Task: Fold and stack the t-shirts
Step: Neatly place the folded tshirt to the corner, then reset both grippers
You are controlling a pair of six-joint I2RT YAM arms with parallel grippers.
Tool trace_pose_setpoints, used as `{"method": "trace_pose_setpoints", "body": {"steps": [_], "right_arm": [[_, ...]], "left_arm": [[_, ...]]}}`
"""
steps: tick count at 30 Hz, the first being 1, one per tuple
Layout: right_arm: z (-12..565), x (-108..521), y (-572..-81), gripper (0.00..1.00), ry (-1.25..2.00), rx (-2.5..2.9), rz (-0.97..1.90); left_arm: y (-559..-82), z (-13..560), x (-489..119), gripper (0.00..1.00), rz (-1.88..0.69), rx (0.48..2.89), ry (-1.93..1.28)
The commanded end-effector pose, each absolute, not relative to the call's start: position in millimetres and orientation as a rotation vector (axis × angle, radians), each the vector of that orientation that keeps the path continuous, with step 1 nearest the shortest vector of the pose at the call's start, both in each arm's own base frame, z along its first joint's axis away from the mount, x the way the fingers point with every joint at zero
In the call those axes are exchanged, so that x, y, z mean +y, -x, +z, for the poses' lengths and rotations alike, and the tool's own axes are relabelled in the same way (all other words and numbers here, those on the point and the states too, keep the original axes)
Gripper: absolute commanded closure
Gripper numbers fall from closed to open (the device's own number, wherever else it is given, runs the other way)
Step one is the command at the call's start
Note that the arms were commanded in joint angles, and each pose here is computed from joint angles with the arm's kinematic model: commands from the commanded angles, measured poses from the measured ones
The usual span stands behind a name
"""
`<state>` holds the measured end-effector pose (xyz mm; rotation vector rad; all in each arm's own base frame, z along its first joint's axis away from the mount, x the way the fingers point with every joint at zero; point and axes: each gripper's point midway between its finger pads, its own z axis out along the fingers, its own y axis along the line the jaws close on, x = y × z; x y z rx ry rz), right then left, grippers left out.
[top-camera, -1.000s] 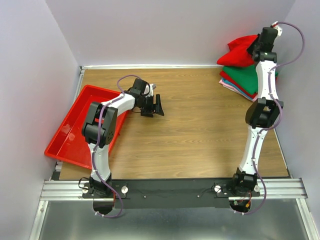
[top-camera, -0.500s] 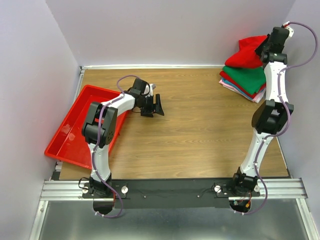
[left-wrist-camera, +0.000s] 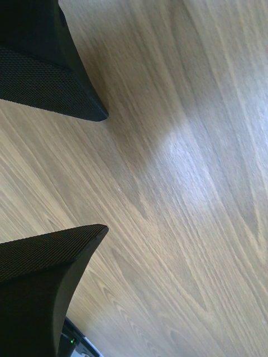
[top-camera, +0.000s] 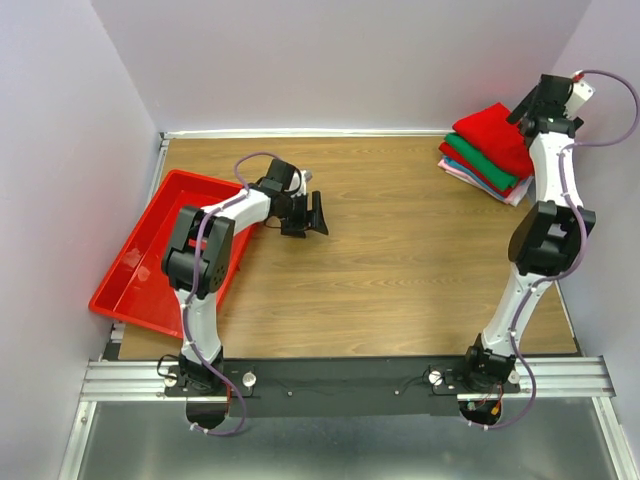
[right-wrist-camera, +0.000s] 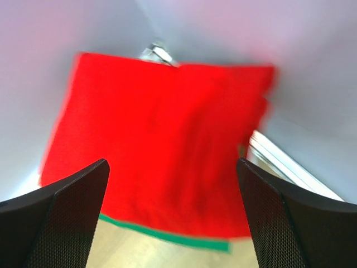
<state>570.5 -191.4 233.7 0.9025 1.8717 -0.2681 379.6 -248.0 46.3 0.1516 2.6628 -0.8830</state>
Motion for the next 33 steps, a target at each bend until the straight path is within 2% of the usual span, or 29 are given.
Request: {"method": "trace_pose_setpoints", "body": {"steps": [1,6,15,25,28,33], "right_arm": [[271.0,-209.6,-525.7,0.00,-0.981,1.793,-0.415],[280.7,-204.2,-484.8,0.00,-0.977,1.805,-0.461],[258.7,-152.4,-434.0,0.00,-0.863,1.920,-0.317],[212.2,-3.8,-378.1,0.00,-0.585,2.079,-0.071],[197.1,28.1,-358.8,0.00,-0.552,2.106,0.015],[185.3,44.0,-341.8,0.00,-0.495,2.138,0.052]], "left_arm": [[-373.9,53.2,-236.8,0.17,-0.783,2.679,-0.141],[-387.2,79.5,-236.4,0.17,-0.740,2.589,-0.155],[-393.2,142.9,-239.3,0.17,-0.686,2.406,-0.188],[-371.2,239.6,-210.4,0.17,-0.625,2.092,-0.064],[-361.7,261.1,-197.3,0.17,-0.614,1.999,-0.022],[-346.9,271.0,-178.2,0.17,-0.571,1.945,0.023]]}}
